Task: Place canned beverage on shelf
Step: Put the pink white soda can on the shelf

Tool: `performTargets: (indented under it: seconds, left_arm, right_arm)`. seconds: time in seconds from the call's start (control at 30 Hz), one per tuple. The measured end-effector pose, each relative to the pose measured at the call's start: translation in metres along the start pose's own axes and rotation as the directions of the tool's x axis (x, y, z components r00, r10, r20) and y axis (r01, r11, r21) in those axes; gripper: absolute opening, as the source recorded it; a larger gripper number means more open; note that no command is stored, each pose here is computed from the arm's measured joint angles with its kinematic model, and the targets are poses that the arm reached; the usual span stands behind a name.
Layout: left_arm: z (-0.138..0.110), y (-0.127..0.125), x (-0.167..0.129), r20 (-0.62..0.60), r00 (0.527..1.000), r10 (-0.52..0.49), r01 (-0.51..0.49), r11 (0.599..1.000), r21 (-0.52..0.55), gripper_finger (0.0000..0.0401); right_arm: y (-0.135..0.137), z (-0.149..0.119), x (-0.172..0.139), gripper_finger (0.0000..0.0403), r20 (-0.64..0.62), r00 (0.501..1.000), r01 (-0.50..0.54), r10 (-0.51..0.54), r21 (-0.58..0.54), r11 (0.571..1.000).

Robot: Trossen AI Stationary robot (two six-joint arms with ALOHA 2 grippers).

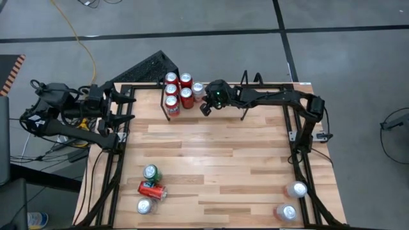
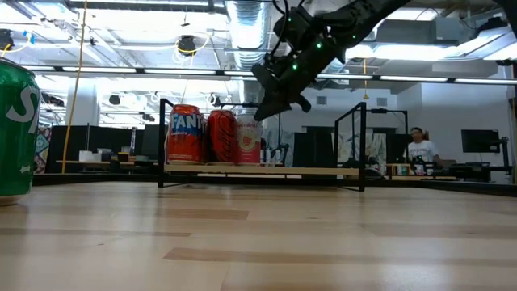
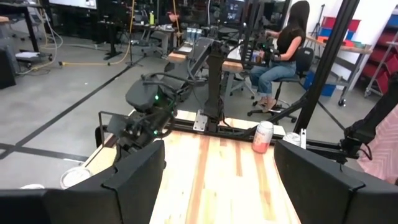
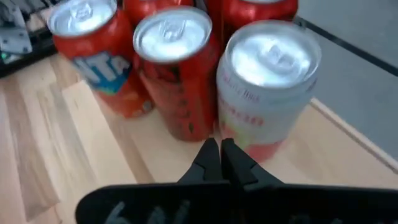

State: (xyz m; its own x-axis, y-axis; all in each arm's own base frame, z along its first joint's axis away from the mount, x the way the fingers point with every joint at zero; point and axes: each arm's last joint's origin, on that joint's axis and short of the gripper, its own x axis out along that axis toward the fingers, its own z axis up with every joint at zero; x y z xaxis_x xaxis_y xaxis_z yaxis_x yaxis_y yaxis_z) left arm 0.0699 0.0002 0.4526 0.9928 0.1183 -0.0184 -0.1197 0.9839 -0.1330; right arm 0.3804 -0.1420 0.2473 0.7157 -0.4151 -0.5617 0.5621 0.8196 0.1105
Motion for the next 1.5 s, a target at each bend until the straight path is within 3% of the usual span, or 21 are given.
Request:
performTargets:
  seconds: [0.23, 0.47, 1.5]
  left_arm:
    - [0.0, 0.0, 0.0, 0.001, 1.0, -0.002, 0.002, 1.0, 0.0, 0.029]
    - [0.0, 0.0, 0.001, -0.001, 1.0, -0.002, 0.002, 1.0, 0.0, 0.029]
    - [-0.004, -0.004, 0.025, -0.061, 0.998, 0.018, -0.017, 1.0, 0.015, 0.029]
  right_arm:
    - [0.006, 0.014, -0.005, 0.0, 0.051, 0.998, -0.038, 0.038, -0.002, 0.999]
    - [-0.004, 0.021, -0.003, 0.0, 0.106, 0.994, -0.026, 0.021, 0.048, 0.998]
    - [0.01, 0.013, 0.002, 0.0, 0.096, 0.995, -0.001, 0.001, 0.003, 1.0]
